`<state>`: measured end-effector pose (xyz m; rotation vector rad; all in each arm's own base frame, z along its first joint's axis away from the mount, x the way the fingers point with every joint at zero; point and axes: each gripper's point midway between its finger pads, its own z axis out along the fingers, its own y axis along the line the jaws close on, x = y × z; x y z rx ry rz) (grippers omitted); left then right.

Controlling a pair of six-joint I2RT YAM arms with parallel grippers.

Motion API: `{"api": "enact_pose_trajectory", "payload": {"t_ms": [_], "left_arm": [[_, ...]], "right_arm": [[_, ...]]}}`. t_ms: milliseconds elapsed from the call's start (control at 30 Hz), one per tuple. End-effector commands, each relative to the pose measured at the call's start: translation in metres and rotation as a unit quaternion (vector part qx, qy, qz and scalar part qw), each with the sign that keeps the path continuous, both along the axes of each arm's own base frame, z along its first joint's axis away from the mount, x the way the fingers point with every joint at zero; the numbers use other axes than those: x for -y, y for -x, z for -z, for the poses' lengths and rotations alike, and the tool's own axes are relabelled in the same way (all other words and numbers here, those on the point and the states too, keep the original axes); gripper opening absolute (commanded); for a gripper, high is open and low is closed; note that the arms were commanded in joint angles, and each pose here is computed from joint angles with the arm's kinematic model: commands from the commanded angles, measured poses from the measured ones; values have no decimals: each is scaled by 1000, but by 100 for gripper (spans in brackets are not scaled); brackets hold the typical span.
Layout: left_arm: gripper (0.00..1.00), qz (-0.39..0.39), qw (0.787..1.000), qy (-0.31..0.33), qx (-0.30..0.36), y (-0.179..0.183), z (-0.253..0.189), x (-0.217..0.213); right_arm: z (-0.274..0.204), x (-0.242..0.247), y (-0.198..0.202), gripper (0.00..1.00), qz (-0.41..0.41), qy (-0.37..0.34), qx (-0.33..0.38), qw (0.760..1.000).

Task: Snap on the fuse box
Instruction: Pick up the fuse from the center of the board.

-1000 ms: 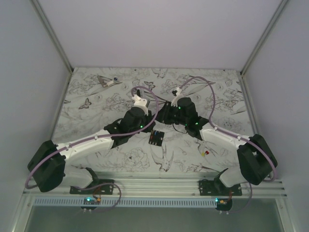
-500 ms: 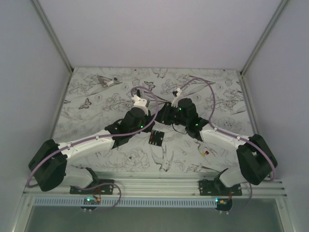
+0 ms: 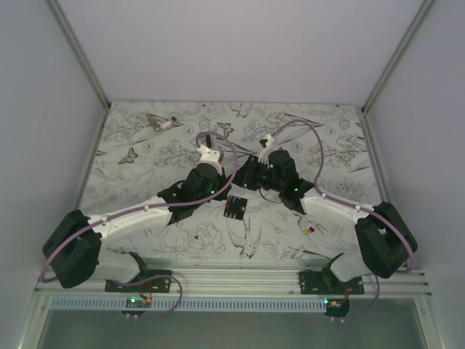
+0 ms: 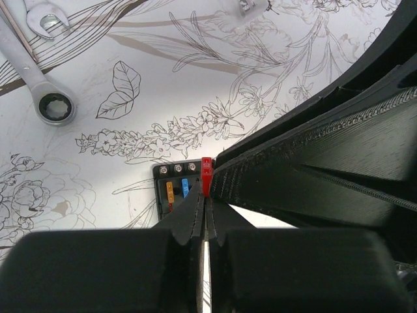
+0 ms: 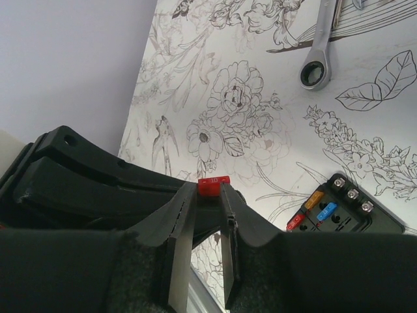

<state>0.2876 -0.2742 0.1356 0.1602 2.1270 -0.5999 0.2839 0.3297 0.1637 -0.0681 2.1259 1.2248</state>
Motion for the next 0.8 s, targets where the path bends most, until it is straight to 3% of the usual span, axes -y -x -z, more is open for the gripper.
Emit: {"api": "enact_pose_trajectory", "payload": {"t_ms": [0, 200, 333, 467, 633, 767], "left_arm": [[0, 9, 1000, 9, 25, 1, -10, 0], [0, 101, 994, 22, 33, 15, -21, 2], [0, 183, 981, 56, 33, 32, -35, 3], [0, 263, 959, 95, 38, 55, -54, 6], [0, 353, 926, 125, 40, 85, -79, 13], [0, 381, 914, 131, 41, 97, -89, 13]], "right_arm": [[-19, -4, 4, 29, -7, -22, 24, 999], [-44, 15, -2, 48, -40, 16, 129, 991], [-60, 33, 7, 48, -124, 34, 225, 966], [-69, 39, 35, 49, -221, 45, 313, 923], [-73, 40, 64, 46, -306, 40, 359, 881], [-77, 41, 77, 43, -336, 29, 374, 864]]}}
